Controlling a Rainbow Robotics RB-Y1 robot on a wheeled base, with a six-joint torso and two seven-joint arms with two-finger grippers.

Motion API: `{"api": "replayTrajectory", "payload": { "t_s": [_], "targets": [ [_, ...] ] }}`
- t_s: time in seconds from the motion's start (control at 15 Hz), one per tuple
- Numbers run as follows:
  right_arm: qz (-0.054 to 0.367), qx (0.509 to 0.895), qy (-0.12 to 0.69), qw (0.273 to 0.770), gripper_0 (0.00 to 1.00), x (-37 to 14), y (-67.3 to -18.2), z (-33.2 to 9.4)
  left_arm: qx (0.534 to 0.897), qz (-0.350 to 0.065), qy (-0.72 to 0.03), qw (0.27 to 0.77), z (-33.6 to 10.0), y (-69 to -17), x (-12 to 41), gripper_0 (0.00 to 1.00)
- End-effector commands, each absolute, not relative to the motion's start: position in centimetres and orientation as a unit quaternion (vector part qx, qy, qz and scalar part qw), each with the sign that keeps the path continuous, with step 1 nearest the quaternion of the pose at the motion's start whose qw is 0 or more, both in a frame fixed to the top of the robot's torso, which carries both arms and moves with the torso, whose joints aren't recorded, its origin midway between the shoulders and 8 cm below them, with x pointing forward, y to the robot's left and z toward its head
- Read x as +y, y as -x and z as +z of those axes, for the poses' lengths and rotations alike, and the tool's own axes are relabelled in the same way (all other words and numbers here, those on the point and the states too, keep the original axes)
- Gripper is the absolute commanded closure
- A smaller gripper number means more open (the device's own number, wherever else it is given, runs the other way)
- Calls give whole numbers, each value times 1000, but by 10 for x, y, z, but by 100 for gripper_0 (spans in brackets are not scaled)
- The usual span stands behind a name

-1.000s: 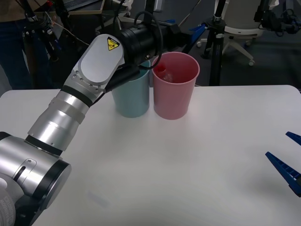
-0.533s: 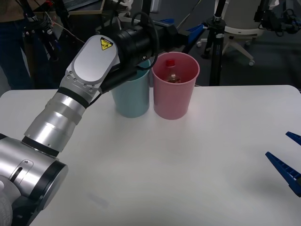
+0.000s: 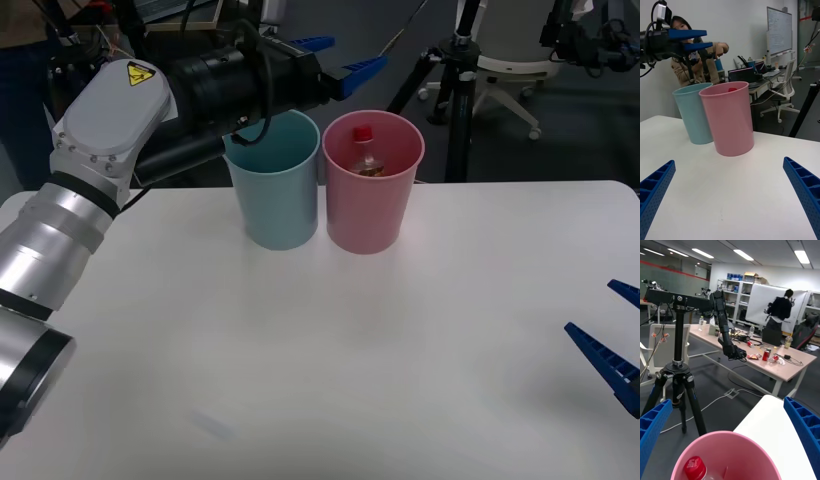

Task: Grasp the object on the table and drop it into the matching bin: aluminum can to the light blue bin, PET bottle to the pink bin.

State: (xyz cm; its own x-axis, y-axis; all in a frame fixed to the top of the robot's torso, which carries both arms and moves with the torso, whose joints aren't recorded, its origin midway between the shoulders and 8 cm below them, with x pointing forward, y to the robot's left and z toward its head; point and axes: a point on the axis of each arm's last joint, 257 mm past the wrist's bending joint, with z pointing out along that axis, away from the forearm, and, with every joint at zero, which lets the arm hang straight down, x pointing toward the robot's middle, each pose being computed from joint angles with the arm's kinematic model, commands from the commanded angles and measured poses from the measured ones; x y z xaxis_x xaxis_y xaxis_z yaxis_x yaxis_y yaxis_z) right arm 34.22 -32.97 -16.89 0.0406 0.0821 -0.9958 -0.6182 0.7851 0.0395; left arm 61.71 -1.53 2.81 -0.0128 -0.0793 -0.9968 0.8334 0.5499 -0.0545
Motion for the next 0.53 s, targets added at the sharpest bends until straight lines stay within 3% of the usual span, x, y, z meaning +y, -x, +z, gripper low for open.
{"api": "replayTrajectory", "payload": {
  "t_s": [0.07,0.53],
  "targets": [
    [253,645,208,691,0,-330,-342,-169,604,-375,-326,623,27,-604,4,0],
    [253,645,208,691,0,-330,-342,-169,589,-386,-364,610,12,-540,61,0]
  ]
}}
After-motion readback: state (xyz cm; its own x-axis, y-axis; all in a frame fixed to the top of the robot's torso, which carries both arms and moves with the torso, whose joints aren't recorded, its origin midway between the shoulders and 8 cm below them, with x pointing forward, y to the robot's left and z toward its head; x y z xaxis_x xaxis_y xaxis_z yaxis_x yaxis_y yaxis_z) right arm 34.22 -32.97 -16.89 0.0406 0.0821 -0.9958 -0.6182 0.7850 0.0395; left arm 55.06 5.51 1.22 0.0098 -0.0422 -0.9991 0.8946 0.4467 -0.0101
